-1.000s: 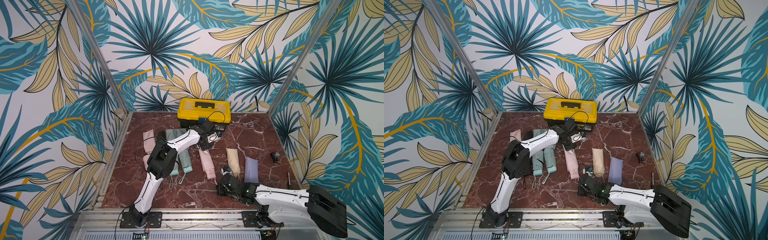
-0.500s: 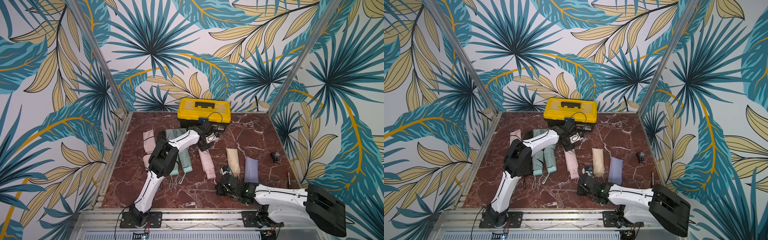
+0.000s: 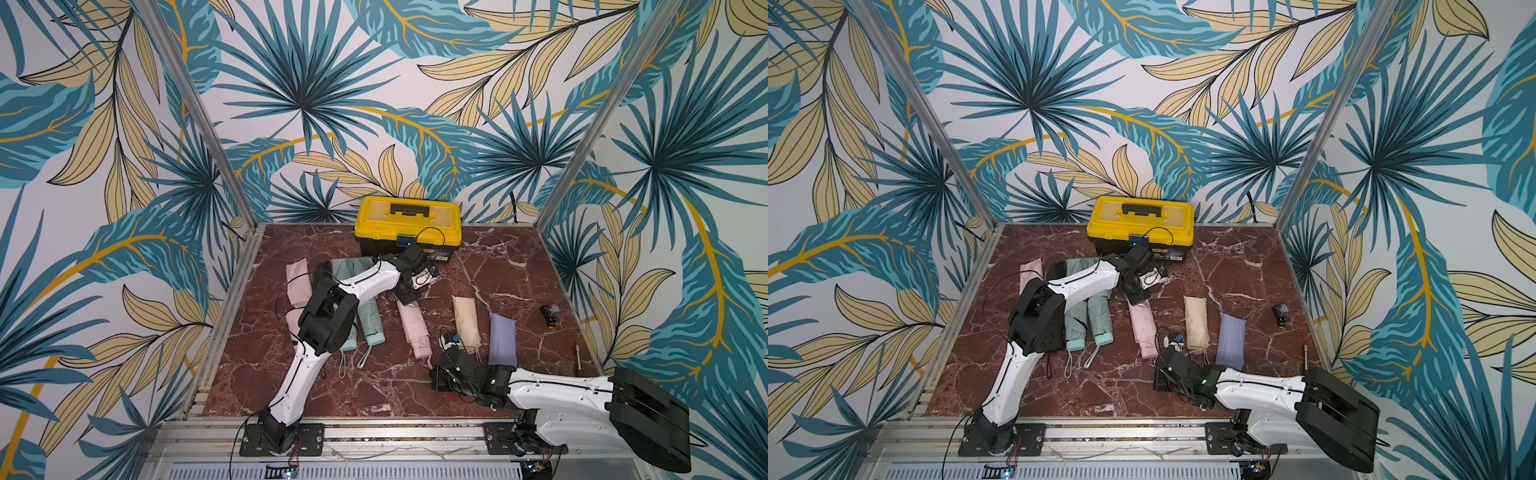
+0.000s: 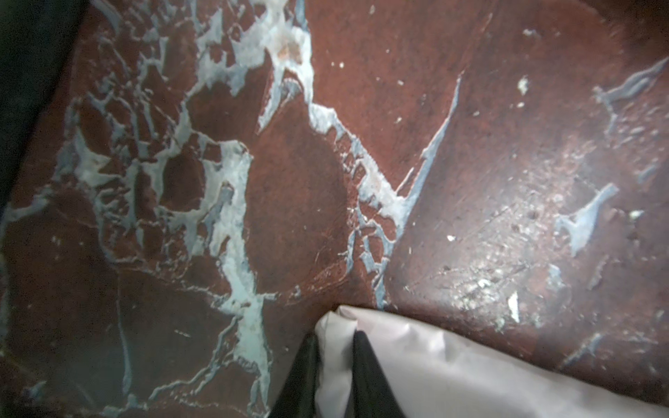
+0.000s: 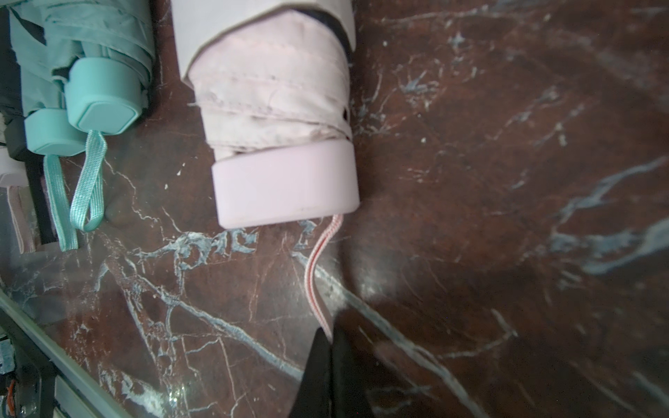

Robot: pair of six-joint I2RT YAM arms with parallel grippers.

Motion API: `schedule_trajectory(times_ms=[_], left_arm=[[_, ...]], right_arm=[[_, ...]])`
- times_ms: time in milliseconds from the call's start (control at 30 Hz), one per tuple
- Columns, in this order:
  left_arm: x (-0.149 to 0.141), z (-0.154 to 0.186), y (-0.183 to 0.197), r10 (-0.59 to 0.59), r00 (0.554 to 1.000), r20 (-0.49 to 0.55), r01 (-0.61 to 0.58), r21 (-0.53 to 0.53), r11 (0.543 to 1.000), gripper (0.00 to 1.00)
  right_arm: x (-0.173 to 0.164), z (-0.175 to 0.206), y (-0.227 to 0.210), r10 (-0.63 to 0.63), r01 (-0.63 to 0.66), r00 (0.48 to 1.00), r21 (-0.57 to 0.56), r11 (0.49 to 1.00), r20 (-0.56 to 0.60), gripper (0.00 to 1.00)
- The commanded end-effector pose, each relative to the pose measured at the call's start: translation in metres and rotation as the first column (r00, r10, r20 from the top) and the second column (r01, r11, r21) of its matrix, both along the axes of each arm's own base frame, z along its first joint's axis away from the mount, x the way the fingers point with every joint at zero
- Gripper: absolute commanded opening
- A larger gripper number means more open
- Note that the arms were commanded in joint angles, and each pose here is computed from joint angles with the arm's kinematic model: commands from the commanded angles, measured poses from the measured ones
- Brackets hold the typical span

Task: Take umbrellas out of sleeves
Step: Take out the umbrella from the umbrella sleeve.

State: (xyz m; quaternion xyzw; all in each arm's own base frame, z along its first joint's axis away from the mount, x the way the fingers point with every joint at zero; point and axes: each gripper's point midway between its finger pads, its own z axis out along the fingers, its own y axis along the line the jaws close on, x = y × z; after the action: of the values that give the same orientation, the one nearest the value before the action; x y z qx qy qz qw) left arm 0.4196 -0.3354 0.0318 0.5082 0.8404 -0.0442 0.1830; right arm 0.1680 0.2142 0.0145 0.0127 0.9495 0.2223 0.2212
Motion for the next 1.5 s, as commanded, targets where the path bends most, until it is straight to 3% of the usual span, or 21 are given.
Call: schedule_trajectory(times_ms=[0,133,667,1467], left_arm=[[-0.002,-0.001,0.003,-0.003,1.000,-0.014,0.003,-0.006,1.000,0.10],[0.003,0.012,0.003,0.001,1.000,0.012,-0.001,-0.020,1.000,0.00],[0.024,0.054,0.015,0.055,0.996,0.077,-0.049,-0.080,0.996,0.00],[0.054,0.061,0.025,0.087,0.989,0.116,-0.076,-0.099,0.992,0.00]], right_arm=[[-0.035,-0.043,-0.041,0.006,-0.034,0.988,-0.184,0.982,-0.151,0.00],[-0.033,-0.042,-0.040,0.009,-0.037,0.989,-0.184,0.982,-0.150,0.00],[-0.033,-0.038,-0.033,0.022,-0.046,0.989,-0.166,0.985,-0.146,0.00],[-0.043,-0.037,-0.034,0.022,-0.044,0.989,-0.154,0.987,-0.144,0.00]])
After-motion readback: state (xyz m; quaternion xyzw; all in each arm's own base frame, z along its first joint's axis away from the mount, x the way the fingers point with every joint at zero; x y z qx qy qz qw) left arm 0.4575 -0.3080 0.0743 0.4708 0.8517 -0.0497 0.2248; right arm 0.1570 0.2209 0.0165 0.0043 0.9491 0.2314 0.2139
